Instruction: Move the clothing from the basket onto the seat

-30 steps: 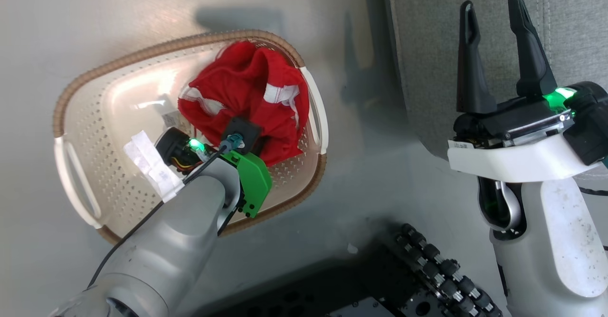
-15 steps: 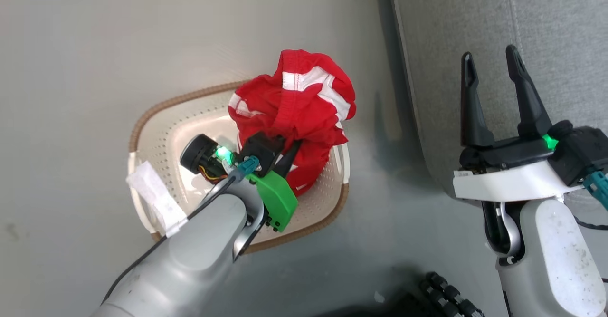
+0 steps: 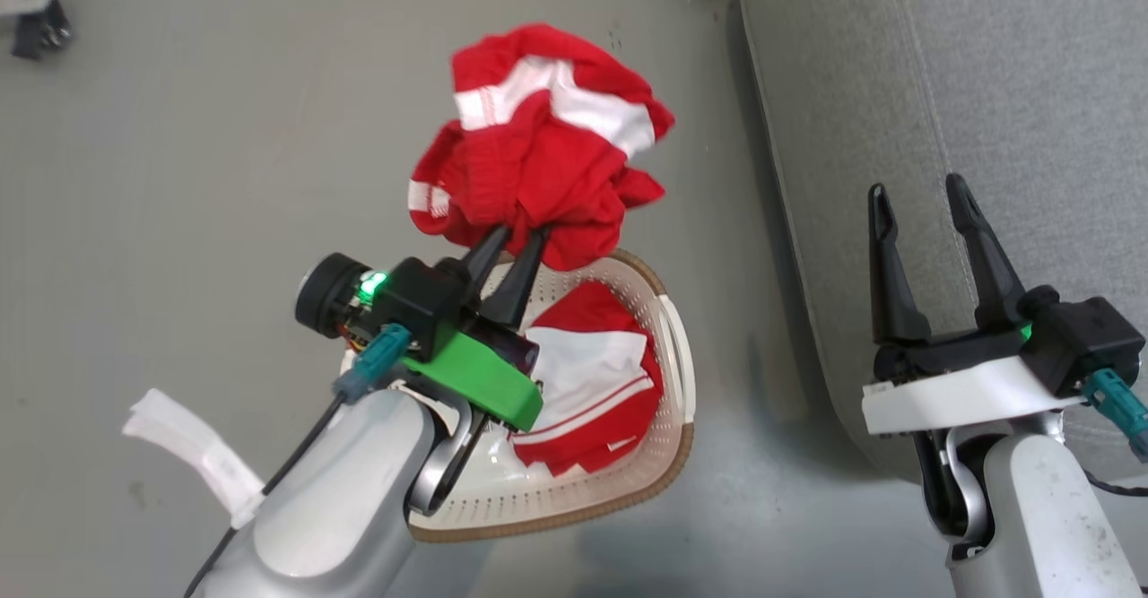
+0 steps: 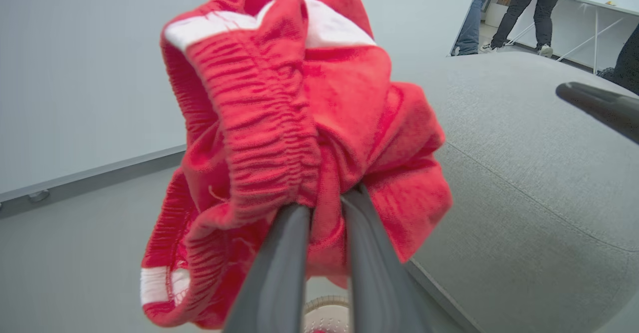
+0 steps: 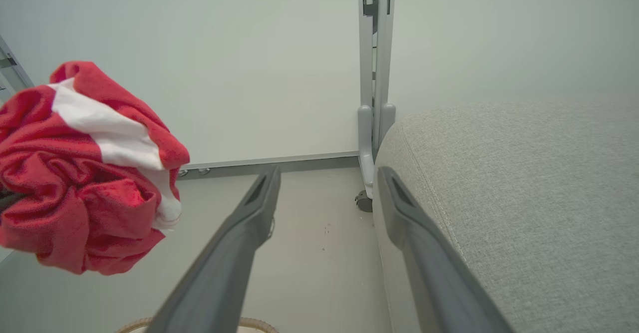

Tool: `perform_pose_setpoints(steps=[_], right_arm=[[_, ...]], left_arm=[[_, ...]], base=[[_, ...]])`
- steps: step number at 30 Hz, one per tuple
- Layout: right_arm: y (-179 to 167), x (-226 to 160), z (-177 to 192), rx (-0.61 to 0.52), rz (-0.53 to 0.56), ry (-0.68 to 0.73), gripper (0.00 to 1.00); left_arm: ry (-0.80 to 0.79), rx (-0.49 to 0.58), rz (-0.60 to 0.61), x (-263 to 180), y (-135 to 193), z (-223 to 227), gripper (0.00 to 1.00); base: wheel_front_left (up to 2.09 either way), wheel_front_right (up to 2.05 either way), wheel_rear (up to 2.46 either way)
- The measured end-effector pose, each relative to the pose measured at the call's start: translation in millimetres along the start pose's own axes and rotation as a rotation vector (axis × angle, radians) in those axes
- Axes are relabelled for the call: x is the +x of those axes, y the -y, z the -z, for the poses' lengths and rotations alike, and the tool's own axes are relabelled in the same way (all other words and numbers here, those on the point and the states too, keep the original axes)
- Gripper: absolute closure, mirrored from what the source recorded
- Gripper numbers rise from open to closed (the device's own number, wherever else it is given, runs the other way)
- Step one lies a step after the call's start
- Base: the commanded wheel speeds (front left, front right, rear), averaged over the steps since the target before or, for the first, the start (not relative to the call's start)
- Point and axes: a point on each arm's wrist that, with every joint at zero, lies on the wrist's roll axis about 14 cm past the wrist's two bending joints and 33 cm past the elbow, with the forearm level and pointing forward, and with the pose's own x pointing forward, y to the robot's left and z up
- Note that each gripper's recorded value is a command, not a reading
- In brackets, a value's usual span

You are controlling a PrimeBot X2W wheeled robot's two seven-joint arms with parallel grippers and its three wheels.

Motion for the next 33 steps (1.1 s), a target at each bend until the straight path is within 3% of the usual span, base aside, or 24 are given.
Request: perform_pose_setpoints(steps=[8,15,21,33], right_arm=[[-22,-19,-20,0.018,-0.054,0.015,0.00],[-39,-35,-35,0.027,-0.102,0.030,0.00],[-51,-50,-46,0.037,-0.135,0.043,0.00],[-61,-85,-56,0.049,-0.156,0.048,0.00]], left_arm=[[0.270,0.058,-0.087,-26,-5,-102,1.00],[0.445,0.079,-0.111,-62,2,-163,1.00],[0.503,0.118,-0.125,-94,8,-181,1.00],[0.505,0.118,-0.143,-135,34,-171,1.00]], base=[[0.00,0.00,0.00],[0.00,0.00,0.00],[0.00,0.00,0.00],[0.00,0.00,0.00]])
